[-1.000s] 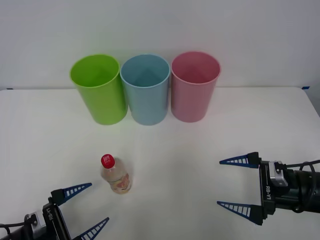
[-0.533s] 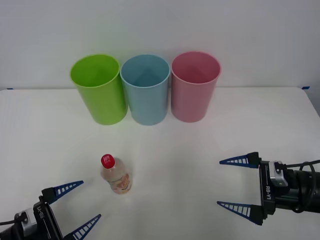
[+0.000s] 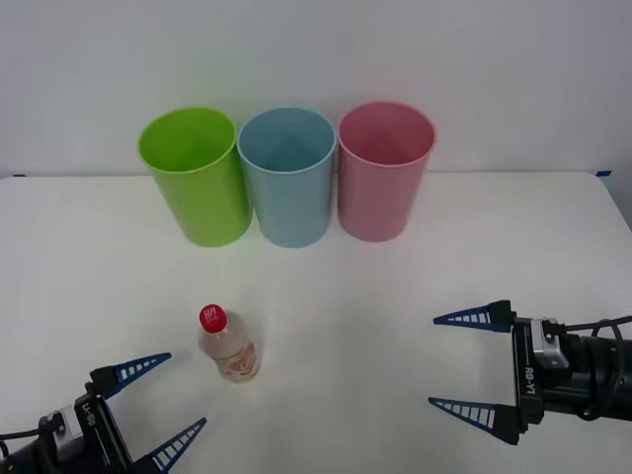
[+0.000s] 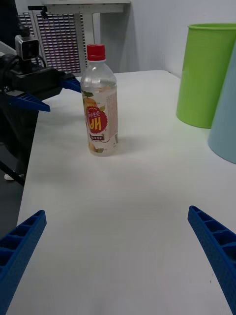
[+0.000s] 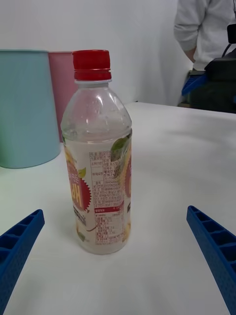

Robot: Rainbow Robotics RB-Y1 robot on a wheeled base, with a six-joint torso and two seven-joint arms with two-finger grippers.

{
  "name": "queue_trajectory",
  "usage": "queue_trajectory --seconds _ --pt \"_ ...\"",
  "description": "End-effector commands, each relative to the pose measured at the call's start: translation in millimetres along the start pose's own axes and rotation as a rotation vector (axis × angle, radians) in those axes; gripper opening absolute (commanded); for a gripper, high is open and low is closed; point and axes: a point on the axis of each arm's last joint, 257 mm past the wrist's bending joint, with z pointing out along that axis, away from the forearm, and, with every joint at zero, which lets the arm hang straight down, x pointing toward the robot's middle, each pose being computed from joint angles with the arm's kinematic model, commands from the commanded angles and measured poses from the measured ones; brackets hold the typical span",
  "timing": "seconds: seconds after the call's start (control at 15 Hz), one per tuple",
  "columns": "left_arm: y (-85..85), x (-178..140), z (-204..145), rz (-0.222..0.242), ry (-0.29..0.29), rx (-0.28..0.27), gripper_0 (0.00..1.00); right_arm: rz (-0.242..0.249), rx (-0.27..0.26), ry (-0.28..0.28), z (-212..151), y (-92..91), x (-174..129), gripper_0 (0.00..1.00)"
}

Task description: Put cans in the blue bin and PET bottles in the pink bin and trash in the green bin.

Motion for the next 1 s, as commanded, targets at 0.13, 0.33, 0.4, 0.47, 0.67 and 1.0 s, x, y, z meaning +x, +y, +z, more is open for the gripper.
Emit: queue_trajectory --seconds 0.13,0.33,0.4,0.47,0.67,1.0 --pt "6.5 5 9 0.017 0.021 -0.011 1.00 0.000 0.000 0.000 0 0.0 0 1.00" --pt "10.8 5 18 0.016 0.016 -0.022 1.00 0.000 0.000 0.000 0 0.0 0 1.00" --pt "9.6 5 21 0.014 0.015 -0.019 1.00 0.000 0.000 0.000 0 0.0 0 1.00" --pt "9.8 6 24 0.012 0.018 -0.019 1.00 0.000 0.000 0.000 0 0.0 0 1.00" --pt "8.3 9 34 0.008 0.023 -0.013 1.00 0.000 0.000 0.000 0 0.0 0 1.00" --pt "5.3 11 56 -0.004 0.015 -0.025 1.00 0.000 0.000 0.000 0 0.0 0 1.00"
